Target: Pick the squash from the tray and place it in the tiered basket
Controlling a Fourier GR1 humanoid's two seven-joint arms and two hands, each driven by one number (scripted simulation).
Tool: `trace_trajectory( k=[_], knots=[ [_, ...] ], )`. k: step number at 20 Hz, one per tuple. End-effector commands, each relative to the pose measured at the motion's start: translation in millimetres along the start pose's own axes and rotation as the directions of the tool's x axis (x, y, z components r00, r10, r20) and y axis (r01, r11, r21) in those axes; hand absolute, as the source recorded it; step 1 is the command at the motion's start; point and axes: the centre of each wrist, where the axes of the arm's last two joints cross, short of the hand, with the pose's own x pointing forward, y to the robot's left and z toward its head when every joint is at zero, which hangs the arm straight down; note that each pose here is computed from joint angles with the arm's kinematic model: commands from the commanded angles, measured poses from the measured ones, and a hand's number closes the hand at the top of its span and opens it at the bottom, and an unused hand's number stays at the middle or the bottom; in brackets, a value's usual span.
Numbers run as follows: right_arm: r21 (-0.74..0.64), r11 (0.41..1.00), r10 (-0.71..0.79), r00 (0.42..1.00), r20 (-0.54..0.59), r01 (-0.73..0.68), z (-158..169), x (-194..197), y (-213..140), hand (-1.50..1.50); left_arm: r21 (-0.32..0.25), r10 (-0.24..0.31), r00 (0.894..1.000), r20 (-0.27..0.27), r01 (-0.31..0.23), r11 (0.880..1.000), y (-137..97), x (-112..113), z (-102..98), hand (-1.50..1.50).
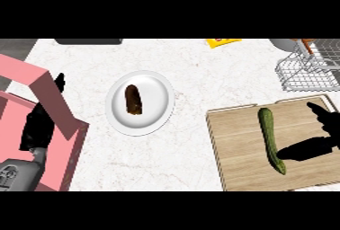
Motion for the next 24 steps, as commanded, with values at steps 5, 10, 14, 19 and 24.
trace_trajectory(
  k=[5,10,14,19,24],
  knots=[
    [-0.031,0.998,0.051,0.992,-0.119,-0.055,-0.5,15.6,-4.0,-1.50,0.000,0.006,1.000,-0.030,-0.006,1.000,-9.1,10.0,2.2,0.00],
    [-0.016,0.998,0.060,0.988,-0.141,-0.063,-10.4,-5.3,27.9,-1.50,-0.006,-0.011,1.000,-0.026,0.011,1.000,-0.9,-8.0,16.9,0.00],
    [-0.010,0.999,0.029,0.988,-0.151,-0.031,-4.9,23.0,18.7,-1.50,0.004,-0.006,1.000,-0.014,0.006,1.000,-9.1,-1.8,-3.3,0.00],
    [0.019,0.999,0.045,0.984,-0.173,-0.042,-16.4,4.8,47.4,-1.50,-0.022,-0.005,1.000,-0.013,0.004,1.000,2.2,10.8,-0.6,0.00],
    [0.030,0.999,0.042,0.984,-0.173,-0.038,-32.8,3.5,48.6,-1.50,-0.007,-0.003,1.000,-0.018,0.003,1.000,-9.3,2.1,7.8,0.00]
  ],
)
